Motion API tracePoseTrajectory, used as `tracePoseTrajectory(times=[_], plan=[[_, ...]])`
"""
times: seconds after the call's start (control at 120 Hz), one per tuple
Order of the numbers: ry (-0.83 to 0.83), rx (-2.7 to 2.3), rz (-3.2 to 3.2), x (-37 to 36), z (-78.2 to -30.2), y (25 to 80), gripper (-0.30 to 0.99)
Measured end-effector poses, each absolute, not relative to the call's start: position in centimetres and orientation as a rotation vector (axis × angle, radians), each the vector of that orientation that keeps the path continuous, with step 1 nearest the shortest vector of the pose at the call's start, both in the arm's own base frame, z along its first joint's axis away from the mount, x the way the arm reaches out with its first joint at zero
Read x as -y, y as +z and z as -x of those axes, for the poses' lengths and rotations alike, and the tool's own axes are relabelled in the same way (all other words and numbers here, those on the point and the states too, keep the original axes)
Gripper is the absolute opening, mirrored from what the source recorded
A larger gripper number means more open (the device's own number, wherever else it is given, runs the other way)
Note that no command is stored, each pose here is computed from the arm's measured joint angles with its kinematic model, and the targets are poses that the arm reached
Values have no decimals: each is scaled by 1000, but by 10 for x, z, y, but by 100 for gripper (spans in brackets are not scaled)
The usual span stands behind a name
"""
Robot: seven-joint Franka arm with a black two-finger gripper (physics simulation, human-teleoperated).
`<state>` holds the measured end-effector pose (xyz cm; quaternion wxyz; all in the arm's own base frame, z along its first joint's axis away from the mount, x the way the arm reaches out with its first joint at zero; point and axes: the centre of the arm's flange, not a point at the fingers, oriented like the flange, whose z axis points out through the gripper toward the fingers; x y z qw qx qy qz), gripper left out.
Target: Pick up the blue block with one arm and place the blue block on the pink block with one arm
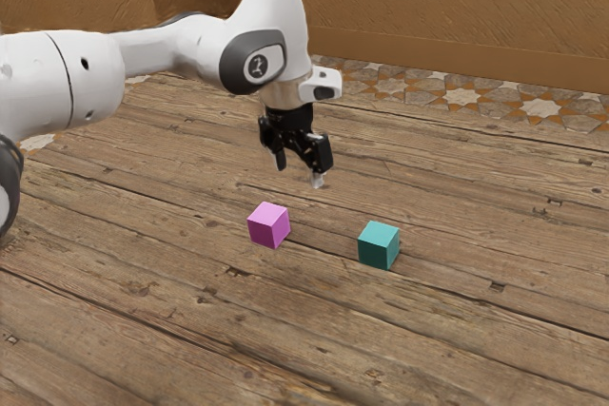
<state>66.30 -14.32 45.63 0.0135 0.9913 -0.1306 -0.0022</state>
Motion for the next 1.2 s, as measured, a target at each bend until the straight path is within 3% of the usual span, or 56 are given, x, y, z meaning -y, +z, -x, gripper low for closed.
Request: tracePoseTrajectory(times=[0.25,0.65,1.033,1.2], plan=[[148,320,-3044,201,-665,433,69],[105,-73,-2933,192,-707,357,69],[55,-125,-3031,207,-704,356,69],[17,-82,-3026,249,-695,342,69]])
